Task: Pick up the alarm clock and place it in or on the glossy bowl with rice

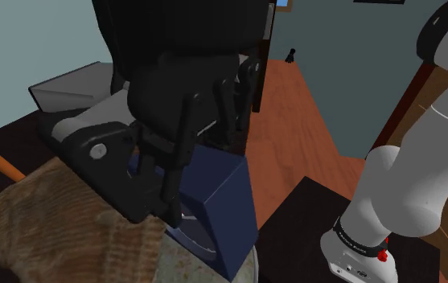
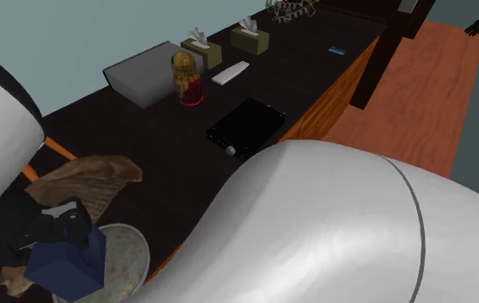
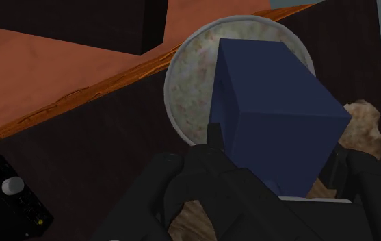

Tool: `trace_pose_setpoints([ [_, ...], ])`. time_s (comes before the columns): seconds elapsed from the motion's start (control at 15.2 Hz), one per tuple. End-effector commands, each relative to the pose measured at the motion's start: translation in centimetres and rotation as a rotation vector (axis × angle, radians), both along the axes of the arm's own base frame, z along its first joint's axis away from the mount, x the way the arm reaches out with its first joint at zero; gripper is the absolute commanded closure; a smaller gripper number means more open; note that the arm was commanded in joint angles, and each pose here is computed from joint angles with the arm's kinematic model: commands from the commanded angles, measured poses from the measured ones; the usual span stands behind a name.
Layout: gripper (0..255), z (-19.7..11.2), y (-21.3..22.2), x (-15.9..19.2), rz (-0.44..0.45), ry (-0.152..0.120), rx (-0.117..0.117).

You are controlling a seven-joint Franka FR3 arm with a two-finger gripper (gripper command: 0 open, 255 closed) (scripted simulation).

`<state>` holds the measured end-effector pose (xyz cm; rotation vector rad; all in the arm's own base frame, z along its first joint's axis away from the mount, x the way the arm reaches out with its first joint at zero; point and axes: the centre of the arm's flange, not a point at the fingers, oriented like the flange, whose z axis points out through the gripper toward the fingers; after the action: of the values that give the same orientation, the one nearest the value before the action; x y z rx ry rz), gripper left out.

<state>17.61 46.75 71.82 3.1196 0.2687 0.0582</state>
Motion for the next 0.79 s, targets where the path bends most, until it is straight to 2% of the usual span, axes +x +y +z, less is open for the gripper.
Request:
trace_pose_setpoints([
  [0.0, 255, -1.1, 0.1, 0.2, -0.002, 0.000, 0.001],
  [0.4, 255, -4.5, 0.1, 0.2, -0.002, 0.000, 0.001],
  [0.73, 255, -4.5, 0.1, 0.2, -0.002, 0.000, 0.001],
])
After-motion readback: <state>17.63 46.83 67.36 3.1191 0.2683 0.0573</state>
